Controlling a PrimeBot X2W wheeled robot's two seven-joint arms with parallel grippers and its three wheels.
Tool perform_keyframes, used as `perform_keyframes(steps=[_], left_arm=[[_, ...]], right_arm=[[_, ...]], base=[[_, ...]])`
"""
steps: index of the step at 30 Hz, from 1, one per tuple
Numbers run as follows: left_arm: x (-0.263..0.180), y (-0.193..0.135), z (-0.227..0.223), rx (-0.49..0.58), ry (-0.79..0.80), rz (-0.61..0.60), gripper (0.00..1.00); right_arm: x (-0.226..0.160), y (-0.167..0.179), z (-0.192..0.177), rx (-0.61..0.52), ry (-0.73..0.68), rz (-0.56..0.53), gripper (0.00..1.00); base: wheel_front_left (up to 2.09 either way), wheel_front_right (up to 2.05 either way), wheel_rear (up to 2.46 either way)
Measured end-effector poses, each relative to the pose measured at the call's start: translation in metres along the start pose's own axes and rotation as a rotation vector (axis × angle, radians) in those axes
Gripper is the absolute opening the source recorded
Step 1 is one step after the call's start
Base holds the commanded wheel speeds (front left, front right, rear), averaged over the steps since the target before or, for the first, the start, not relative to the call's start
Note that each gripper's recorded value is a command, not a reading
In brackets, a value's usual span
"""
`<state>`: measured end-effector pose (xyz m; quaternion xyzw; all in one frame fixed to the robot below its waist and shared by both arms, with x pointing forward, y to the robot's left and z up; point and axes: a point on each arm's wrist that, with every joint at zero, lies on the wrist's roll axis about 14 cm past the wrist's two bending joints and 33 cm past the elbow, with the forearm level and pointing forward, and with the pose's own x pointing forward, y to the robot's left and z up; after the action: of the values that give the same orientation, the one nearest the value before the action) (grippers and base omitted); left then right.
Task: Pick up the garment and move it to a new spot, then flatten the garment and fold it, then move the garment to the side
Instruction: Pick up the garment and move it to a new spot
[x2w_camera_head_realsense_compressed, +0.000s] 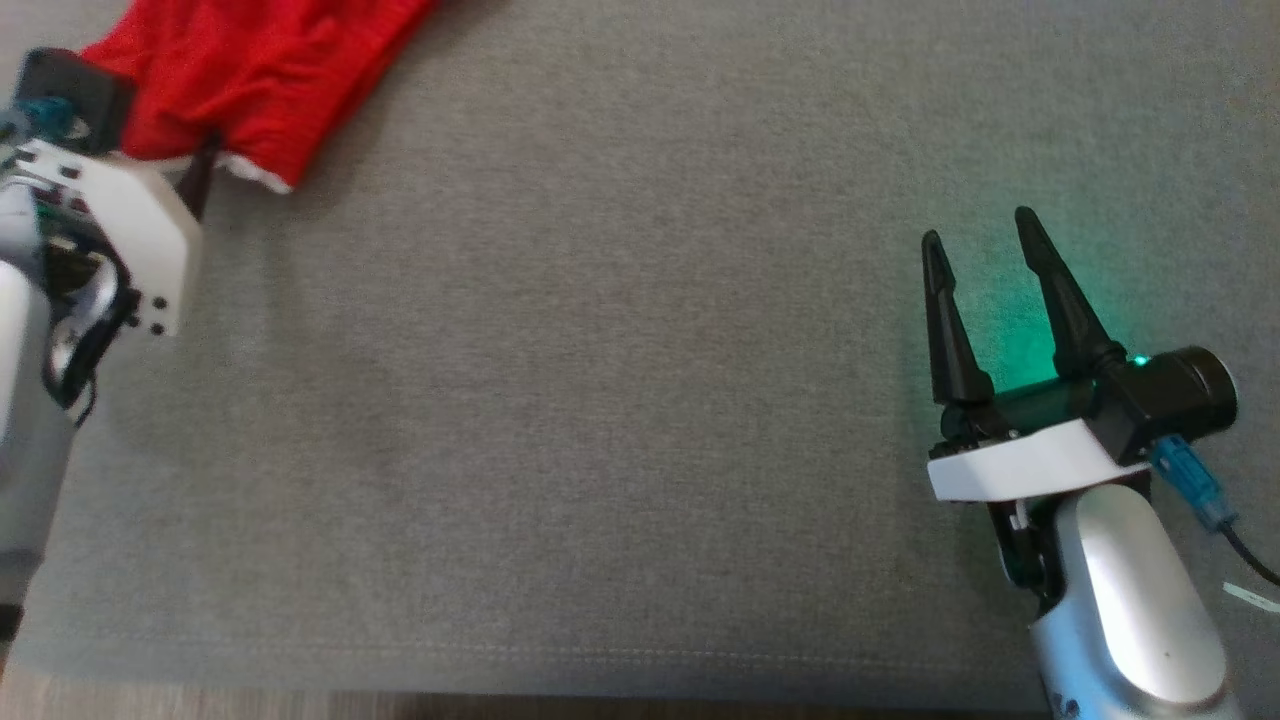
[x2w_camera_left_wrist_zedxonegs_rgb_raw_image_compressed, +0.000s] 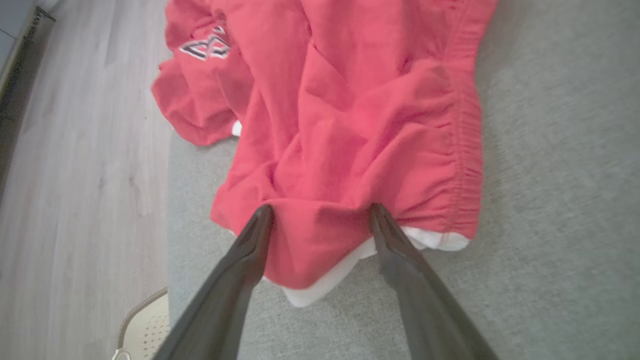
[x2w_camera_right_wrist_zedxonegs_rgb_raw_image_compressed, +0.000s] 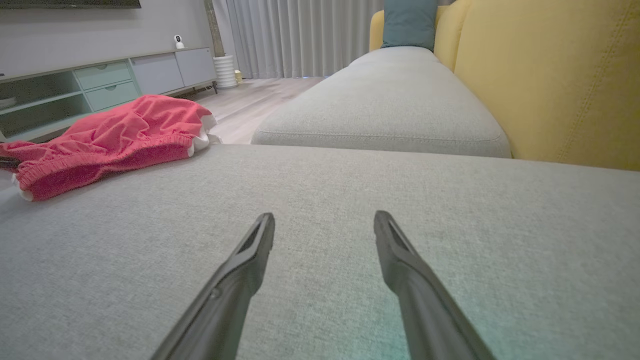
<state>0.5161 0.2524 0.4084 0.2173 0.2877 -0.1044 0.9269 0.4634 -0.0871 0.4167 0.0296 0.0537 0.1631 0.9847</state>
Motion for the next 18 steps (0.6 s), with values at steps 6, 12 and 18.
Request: perform_keyframes(steps=[6,12,18], left_arm=[[0.023,-0.012,-0.034,-0.025,0.136,-0.033,0.33],[0.027,-0.011,-0.034,-0.040,0.131,-0.012,0.00],[0.019,-0.001,-0.010,-0.044,0.020,0.030,0.00]], right_arm=[[-0.001,-0.012,-0.012,0.008,0.029,-0.029,1.00],[-0.003,-0.015,-0.011,0.008,0.027,-0.037,1.00],[-0.004,-0.015,0.002,0.003,-0.002,-0.041,1.00]], base=[[0.00,0.00,0.00],[0.00,0.00,0.00],[0.00,0.00,0.00]])
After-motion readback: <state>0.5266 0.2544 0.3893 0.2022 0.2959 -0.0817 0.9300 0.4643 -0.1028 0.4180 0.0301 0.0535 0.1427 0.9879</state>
